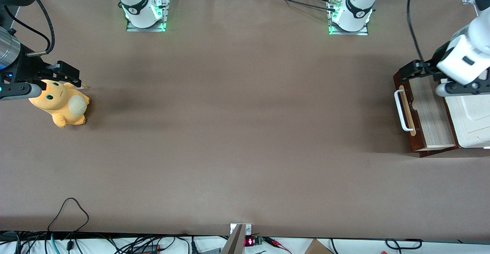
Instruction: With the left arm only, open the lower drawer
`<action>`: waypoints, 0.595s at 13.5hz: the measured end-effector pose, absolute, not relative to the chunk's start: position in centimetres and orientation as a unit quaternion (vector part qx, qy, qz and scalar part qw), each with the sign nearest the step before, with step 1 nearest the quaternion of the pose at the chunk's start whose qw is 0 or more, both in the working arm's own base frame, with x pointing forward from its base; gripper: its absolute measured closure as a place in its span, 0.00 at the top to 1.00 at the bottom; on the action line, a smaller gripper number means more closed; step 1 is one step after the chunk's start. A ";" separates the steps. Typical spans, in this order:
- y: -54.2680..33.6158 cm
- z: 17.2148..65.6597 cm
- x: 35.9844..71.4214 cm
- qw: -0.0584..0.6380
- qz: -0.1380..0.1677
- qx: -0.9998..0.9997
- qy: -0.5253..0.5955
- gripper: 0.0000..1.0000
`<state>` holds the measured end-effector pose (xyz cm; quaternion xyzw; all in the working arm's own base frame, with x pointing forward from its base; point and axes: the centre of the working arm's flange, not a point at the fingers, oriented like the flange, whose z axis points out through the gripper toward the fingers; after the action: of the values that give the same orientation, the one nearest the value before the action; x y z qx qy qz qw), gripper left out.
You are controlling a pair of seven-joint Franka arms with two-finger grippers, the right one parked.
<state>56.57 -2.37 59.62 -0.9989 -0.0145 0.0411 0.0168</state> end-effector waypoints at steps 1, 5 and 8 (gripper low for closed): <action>-1.5 59.6 56.5 0.016 0.036 -0.999 -0.008 1.00; -0.9 58.8 56.4 0.016 0.029 -0.999 0.002 1.00; -1.0 58.9 56.4 0.004 0.026 -1.000 0.001 1.00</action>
<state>56.41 -1.05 58.92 -0.9997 0.0009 0.0255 0.0039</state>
